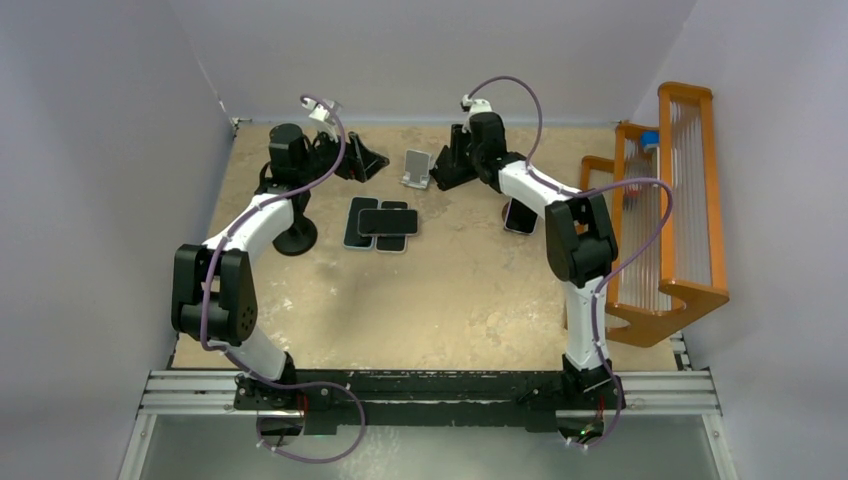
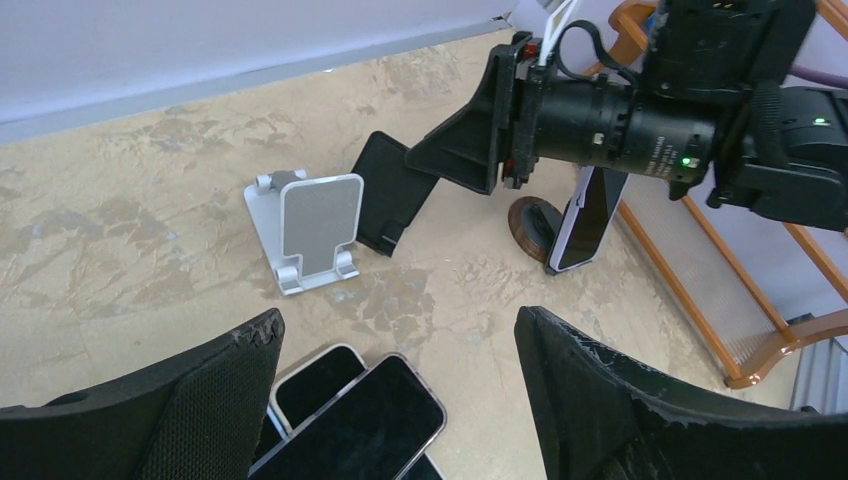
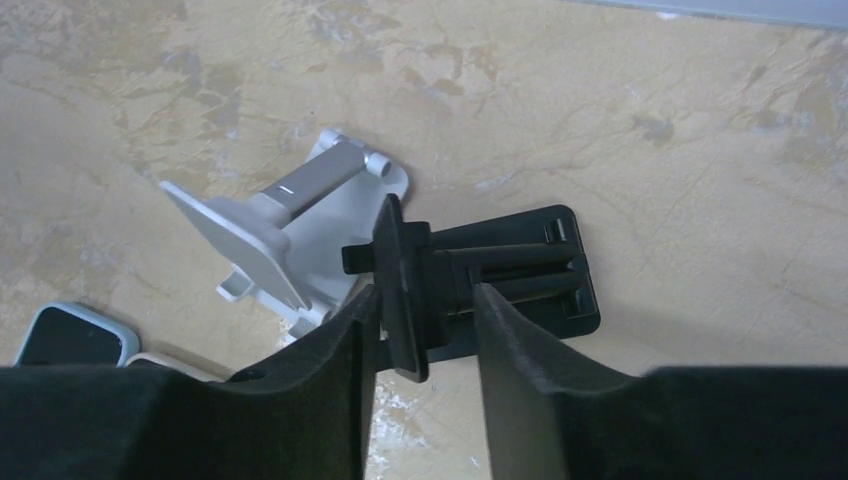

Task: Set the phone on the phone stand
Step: Move the phone stand to the center of the board.

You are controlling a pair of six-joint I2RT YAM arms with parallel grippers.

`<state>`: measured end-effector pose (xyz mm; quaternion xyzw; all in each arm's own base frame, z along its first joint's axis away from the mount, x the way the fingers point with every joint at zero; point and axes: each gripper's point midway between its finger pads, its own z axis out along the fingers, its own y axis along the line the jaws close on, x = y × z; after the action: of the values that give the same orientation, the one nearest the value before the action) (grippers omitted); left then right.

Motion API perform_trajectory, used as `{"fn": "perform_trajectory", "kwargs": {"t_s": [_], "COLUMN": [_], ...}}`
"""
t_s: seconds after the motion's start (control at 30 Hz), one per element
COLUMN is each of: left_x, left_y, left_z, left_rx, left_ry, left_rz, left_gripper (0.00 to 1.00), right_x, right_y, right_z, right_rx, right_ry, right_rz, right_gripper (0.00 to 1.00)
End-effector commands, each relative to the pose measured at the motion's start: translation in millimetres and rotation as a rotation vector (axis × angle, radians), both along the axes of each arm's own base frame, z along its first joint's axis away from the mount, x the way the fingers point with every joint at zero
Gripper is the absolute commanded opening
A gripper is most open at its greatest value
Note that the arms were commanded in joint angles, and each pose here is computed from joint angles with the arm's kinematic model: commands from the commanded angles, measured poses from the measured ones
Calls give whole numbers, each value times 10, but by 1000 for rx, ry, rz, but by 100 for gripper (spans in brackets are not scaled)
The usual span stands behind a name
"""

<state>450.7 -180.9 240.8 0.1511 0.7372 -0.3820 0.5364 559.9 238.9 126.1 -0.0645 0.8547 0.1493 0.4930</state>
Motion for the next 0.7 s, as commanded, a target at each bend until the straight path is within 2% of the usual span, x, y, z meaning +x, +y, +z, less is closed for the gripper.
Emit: {"fn": "perform_trajectory", "kwargs": {"t_s": [0.0,0.07,0.1,0.23,0.27,0.47,0.57,0.67], "left_x": [-85,-83,-82,-82,-79,-66,-92,-110], "left_y": [-26,-25,-23,11,20,74,60,20], "left_z": [280,270,259,211,206,181,179,147], "left_rx": [-30,-34,-37,-51,-54,-54,-51,-59], "left_ry": [-59,-55,-52,-41,-40,-40,-51,-52], "left_rz": [-34,-36,-38,-41,-41,-45,-68,-103], "left_gripper": [83,83,83,83,83,83,83,83], "right_x": [110,78,51,-46,-59,-281,-589,-940], "right_y": [39,96,123,196,204,77,41,46], "right_z": [111,48,25,-9,6,162,420,477], "right_rx": [38,48,54,86,90,40,7,-52], "right_ry": [-39,-28,-25,-21,-24,-27,-50,-26], "right_rz": [51,96,119,182,191,261,384,541], "right_gripper": [38,37,33,2,0,0,0,0]}}
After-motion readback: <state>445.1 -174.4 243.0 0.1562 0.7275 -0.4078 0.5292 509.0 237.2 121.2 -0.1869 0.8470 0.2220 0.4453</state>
